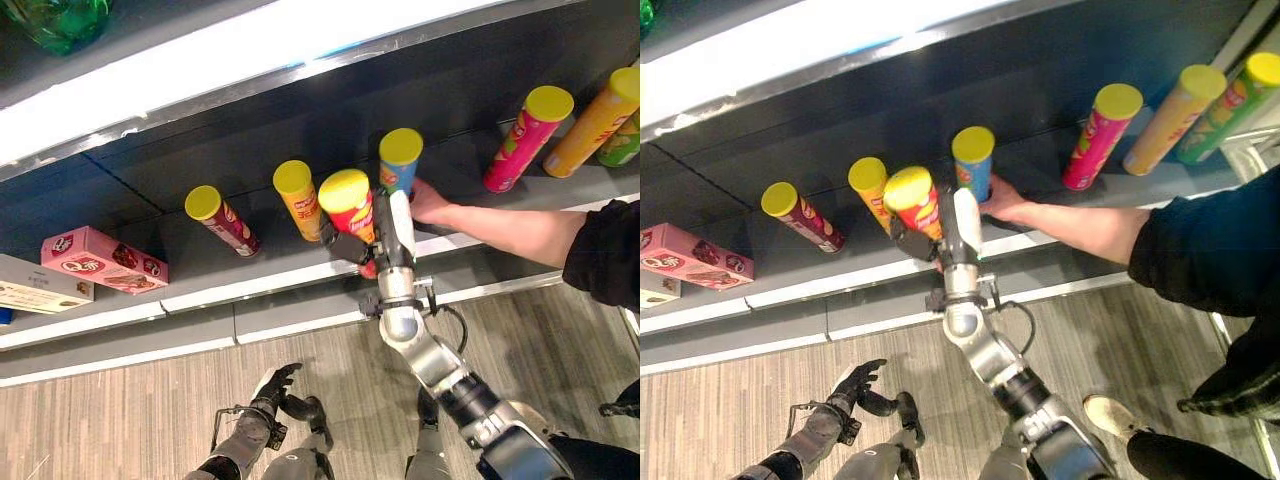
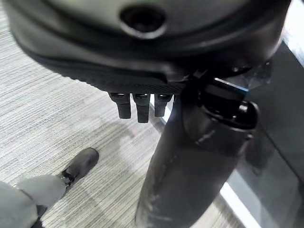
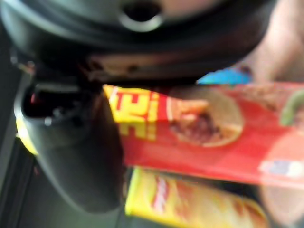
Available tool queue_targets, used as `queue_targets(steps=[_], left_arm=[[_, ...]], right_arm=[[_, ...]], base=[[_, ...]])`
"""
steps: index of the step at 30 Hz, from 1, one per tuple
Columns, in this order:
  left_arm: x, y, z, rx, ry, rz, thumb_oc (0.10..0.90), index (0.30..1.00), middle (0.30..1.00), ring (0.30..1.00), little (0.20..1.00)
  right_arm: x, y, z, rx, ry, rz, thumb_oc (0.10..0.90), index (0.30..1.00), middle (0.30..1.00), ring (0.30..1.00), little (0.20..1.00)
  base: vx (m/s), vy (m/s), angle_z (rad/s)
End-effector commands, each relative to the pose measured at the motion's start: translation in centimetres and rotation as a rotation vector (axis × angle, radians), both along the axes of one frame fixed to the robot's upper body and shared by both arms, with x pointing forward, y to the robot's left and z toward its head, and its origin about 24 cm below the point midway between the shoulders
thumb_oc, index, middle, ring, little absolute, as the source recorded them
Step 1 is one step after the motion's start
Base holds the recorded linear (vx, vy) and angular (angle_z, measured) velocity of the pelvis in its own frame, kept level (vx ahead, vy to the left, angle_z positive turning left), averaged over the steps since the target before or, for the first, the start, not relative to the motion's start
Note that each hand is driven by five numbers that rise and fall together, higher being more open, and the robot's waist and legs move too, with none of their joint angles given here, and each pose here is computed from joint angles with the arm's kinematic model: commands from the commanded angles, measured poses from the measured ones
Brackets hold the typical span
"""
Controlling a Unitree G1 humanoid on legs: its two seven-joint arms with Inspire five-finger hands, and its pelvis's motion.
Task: Put the goods on the table back onto the shelves and tidy them up.
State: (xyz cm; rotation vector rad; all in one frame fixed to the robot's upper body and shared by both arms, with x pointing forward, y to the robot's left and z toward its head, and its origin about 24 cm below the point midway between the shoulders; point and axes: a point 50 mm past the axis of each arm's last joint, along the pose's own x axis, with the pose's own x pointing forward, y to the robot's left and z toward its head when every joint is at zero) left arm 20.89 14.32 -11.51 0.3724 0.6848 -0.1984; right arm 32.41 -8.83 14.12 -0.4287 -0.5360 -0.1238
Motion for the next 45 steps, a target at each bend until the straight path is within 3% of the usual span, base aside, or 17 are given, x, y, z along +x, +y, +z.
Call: queue_targets(steps=[1, 7, 14, 24, 32, 39, 45], left_arm=[[1.6, 2.3, 1.2, 0.03, -0.071, 0.012, 0.8, 0.9, 0.9, 0.9, 0.9], [1.8, 2.6, 1.5, 0.053, -0.08, -0.015, 0.8, 0.9, 0.9, 0.9, 0.9], [0.7, 3.2, 0.6, 0.075, -0.03, 0.016, 0.8, 0.9, 0.9, 0.9, 0.9], [0.0, 3.0, -0.1, 0.119, 0.01, 0.0, 0.8, 0.9, 0.9, 0.9, 0.9], [-0.4, 2.4, -0.3, 0.13, 0.003, -0.055, 0.8, 0.9, 0.9, 0.9, 0.9], [-1.0, 2.6, -0.4, 0.117, 0.006, -0.048, 0.8, 0.9, 0.9, 0.9, 0.9], [-0.9, 2.6, -0.1, 0.128, -0.018, -0.105, 0.8, 0.9, 0.9, 0.9, 0.9]], right_arm=[[-0.4, 1.9, 7.1, 0.142, -0.312, 0.012, 0.4, 0.3, 0.3, 0.3, 0.3], [-0.8, 1.3, 7.4, 0.164, -0.332, 0.0, 0.4, 0.3, 0.3, 0.3, 0.3], [-3.9, -0.2, 4.5, 0.193, -0.277, 0.079, 0.4, 0.3, 0.3, 0.3, 0.3], [-6.8, -2.7, 1.4, 0.221, -0.193, 0.051, 0.4, 0.3, 0.3, 0.3, 0.3], [-5.1, -3.2, 0.5, 0.244, -0.177, -0.057, 0.4, 0.3, 0.3, 0.3, 0.3], [-2.1, -3.0, 2.6, 0.208, -0.27, -0.185, 0.4, 0.3, 0.3, 0.3, 0.3], [0.1, -4.8, 4.1, 0.187, -0.325, -0.358, 0.4, 0.3, 0.3, 0.3, 0.3]], base=[[0.01, -0.045, -0.01], [0.02, -0.047, 0.0], [0.01, -0.013, 0.01], [0.01, -0.017, -0.05], [0.04, -0.038, -0.04], [0.01, -0.023, -0.01], [0.01, -0.028, 0.01]])
